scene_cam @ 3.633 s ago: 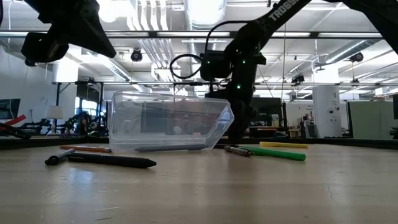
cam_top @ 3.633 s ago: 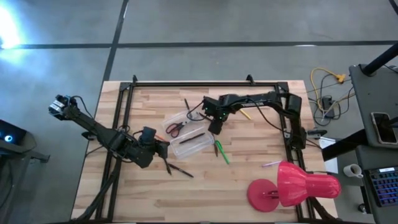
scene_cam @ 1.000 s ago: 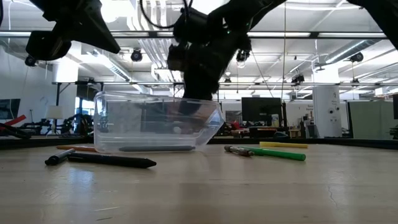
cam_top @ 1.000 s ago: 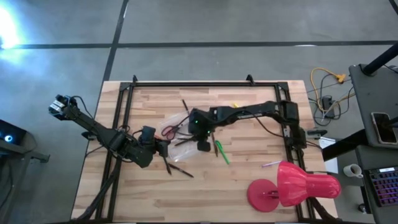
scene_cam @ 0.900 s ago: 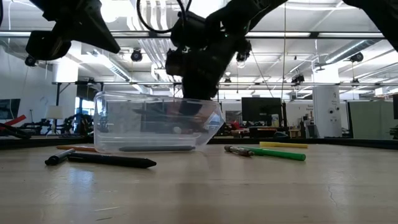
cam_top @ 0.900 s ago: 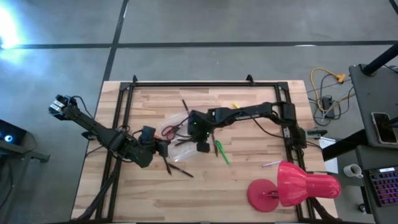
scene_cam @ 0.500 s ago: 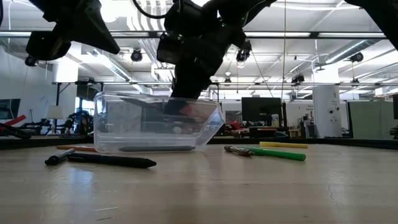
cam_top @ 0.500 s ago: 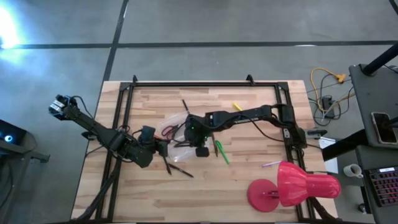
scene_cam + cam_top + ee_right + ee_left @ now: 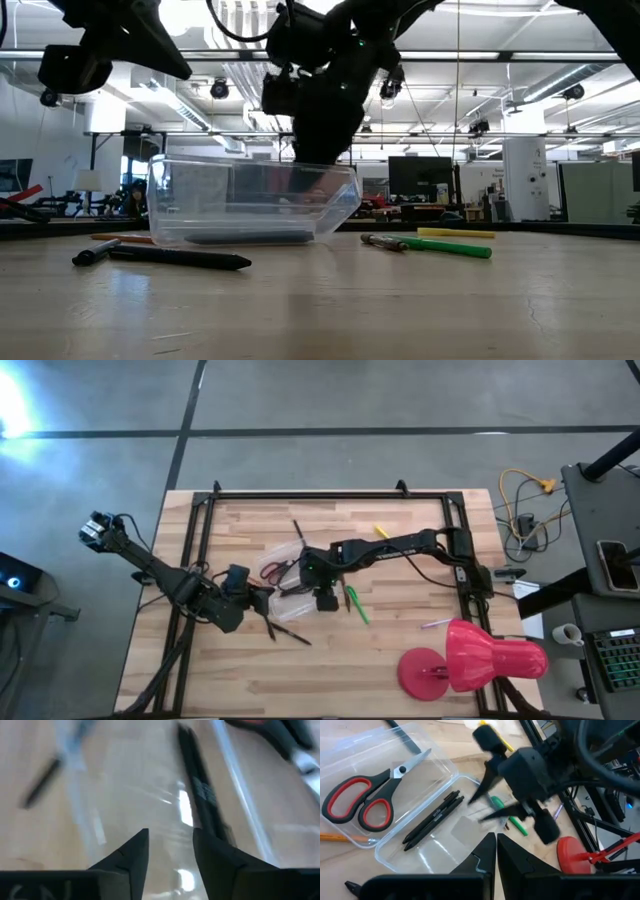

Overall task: Pick & place school supplies into a supply box
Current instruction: Put the yellow pen into the stationery box

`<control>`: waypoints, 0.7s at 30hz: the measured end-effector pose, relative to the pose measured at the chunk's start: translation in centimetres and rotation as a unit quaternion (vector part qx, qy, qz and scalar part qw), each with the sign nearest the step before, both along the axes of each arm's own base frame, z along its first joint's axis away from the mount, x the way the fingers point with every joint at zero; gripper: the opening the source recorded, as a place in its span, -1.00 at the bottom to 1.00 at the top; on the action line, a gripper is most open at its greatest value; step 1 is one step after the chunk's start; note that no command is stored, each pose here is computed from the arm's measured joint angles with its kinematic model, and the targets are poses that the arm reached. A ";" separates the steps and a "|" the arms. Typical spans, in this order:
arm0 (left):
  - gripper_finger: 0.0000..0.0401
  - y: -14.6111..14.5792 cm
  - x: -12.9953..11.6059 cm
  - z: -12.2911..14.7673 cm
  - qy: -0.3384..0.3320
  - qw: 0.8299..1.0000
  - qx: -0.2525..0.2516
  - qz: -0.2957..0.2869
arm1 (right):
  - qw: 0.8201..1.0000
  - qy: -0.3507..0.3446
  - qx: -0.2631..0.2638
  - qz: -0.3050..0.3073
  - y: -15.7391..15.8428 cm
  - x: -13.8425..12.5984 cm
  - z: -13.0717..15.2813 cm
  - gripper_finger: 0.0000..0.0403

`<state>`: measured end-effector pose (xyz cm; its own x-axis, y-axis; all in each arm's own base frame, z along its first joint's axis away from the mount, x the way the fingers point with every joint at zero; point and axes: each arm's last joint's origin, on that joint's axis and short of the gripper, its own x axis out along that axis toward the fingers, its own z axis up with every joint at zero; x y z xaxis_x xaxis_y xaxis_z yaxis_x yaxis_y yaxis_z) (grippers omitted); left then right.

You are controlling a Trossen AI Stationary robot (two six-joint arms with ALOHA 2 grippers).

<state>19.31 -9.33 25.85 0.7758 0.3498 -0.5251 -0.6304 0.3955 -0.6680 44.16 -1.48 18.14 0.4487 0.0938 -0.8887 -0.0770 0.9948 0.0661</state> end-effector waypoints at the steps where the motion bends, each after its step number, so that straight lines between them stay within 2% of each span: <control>1: -1.00 0.0 0.0 0.0 0.000 1.000 0.000 0.000 | 1.000 0.005 -0.023 -0.016 -0.1 -0.2 0.2 -0.25; 3: -1.00 0.0 0.0 0.0 0.000 1.000 0.000 0.000 | 0.997 0.009 -0.060 -0.040 -0.6 -0.6 0.9 -0.23; 5: -1.00 0.0 0.0 0.0 -0.001 1.000 -0.001 0.000 | 0.996 0.006 -0.074 -0.056 -1.3 -1.0 2.0 -0.21; 7: -1.00 0.0 0.0 0.0 -0.001 1.000 -0.001 0.000 | 0.995 -0.002 -0.064 -0.074 -2.4 -1.4 2.8 -0.21; 9: -1.00 0.0 0.0 0.0 -0.001 1.000 -0.001 0.000 | 0.992 -0.009 -0.045 -0.121 -3.9 -1.7 3.5 -0.21; 14: -1.00 0.0 0.0 0.0 -0.002 1.000 -0.001 0.000 | 0.965 -0.037 0.001 -0.259 -8.4 -2.1 4.6 -0.22; 17: -1.00 -0.2 0.3 -0.2 -0.001 1.000 -0.001 0.000 | 0.959 -0.054 0.002 -0.279 -9.8 -2.0 5.4 -0.20; 21: -1.00 -0.5 0.8 -1.0 0.011 1.000 -0.001 0.007 | 0.952 -0.081 -0.025 -0.295 -10.1 -1.6 6.2 -0.20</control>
<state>20.14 -9.83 24.83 0.7586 0.3607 -0.5426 -0.6510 0.3852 -0.6540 42.58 -11.53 24.31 0.5426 -0.2573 -0.7996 0.4900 0.8702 0.0525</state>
